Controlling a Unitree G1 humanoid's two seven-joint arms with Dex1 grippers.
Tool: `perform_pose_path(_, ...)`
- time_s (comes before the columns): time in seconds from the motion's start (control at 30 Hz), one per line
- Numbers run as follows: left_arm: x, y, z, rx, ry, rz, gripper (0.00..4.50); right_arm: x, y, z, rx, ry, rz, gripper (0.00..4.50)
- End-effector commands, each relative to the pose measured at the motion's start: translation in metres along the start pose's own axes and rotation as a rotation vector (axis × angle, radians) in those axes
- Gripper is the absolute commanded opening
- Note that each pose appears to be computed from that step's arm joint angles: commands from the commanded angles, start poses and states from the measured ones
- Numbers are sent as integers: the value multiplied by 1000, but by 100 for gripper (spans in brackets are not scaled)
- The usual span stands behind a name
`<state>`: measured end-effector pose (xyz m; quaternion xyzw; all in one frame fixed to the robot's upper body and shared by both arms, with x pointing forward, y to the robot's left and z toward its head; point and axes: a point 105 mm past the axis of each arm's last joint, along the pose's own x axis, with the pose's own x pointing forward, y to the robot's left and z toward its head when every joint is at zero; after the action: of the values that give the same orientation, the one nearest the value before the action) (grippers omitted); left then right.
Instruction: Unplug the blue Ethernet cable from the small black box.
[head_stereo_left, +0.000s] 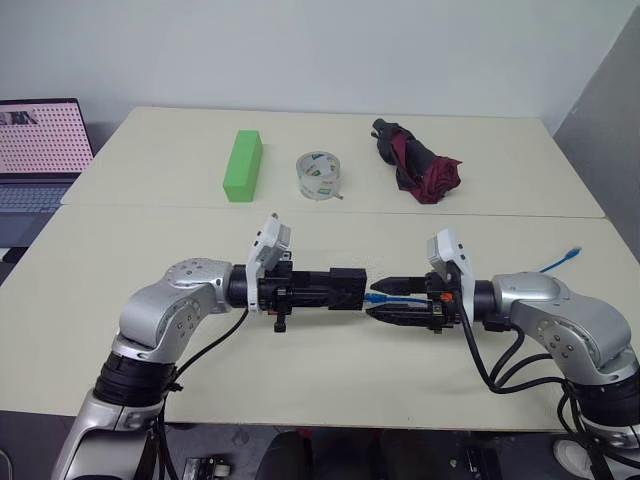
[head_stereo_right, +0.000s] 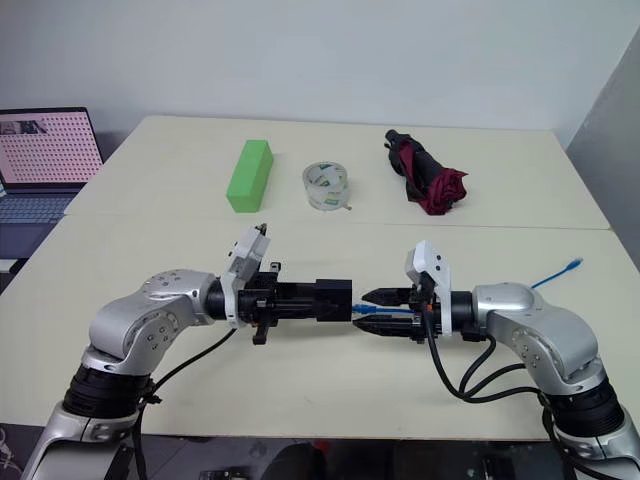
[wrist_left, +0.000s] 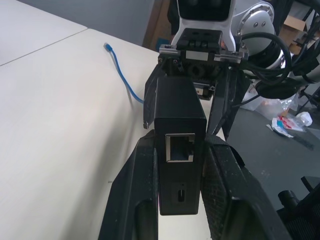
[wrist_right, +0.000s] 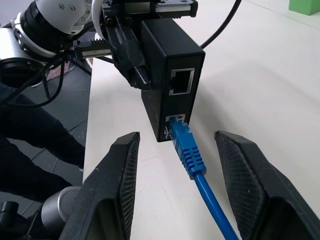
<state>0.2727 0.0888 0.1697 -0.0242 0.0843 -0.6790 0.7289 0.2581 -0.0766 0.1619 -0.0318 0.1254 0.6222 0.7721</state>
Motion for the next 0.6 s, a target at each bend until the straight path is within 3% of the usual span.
perform_pose_path(0.03, -3, -1, 11, 17, -32, -4, 77, 3, 9, 8, -11, -30, 44, 251)
perform_pose_path(0.23, -3, -2, 10, 11, -30, -7, 77, 3, 9, 9, 1, -32, 52, 251)
perform_pose_path(0.6, -2, -5, 11, 7, -36, -22, 77, 2, 6, 7, -9, -4, 59, 31)
